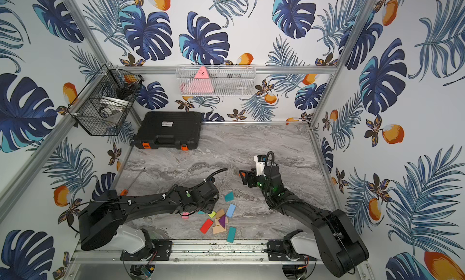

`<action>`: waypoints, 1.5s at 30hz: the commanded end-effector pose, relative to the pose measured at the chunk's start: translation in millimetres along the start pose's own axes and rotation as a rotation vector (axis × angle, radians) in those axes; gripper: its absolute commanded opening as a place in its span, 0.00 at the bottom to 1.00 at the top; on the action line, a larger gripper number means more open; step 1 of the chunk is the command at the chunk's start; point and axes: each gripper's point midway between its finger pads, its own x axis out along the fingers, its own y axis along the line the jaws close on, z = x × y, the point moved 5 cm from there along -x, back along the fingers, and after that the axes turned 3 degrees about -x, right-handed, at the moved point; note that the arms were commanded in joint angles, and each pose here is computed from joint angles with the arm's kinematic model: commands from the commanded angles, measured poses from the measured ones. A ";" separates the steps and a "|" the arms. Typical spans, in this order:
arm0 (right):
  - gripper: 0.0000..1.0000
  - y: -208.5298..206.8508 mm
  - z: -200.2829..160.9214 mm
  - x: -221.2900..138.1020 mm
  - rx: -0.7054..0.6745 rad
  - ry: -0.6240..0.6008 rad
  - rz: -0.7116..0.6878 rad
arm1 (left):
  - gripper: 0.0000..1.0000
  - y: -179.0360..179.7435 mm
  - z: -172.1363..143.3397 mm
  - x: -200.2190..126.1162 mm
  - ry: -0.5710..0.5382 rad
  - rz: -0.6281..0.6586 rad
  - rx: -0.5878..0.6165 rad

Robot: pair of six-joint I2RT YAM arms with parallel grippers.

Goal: Assemble a piece of candy with building blocks
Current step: Pick up the building block from the center of the board, then assemble the building block at the center of the board.

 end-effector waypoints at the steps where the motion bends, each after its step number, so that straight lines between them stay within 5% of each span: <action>1: 0.79 2.6 5.5 2.5 -0.007 -0.023 0.015 | 0.62 -0.9 6.5 3.5 -0.032 0.014 -0.006; 11: 0.77 2.7 2.7 4.8 -0.006 -0.007 0.022 | 0.57 -0.5 4.5 13.7 -0.028 0.032 -0.016; 20: 0.77 3.0 2.1 3.3 -0.008 -0.004 0.023 | 0.33 4.2 4.4 14.7 -0.036 0.068 0.000; 27: 0.76 3.9 4.8 1.1 -0.013 -0.014 0.021 | 0.28 3.3 14.0 1.2 -0.060 0.068 0.022; 37: 0.78 -19.7 13.5 -27.8 0.037 -0.188 -0.168 | 0.26 -44.0 91.9 -54.6 -0.201 -0.032 0.219; 45: 0.78 -61.6 7.8 -53.7 0.205 -0.332 -0.415 | 0.21 -115.0 152.2 -33.7 -0.229 -0.167 0.468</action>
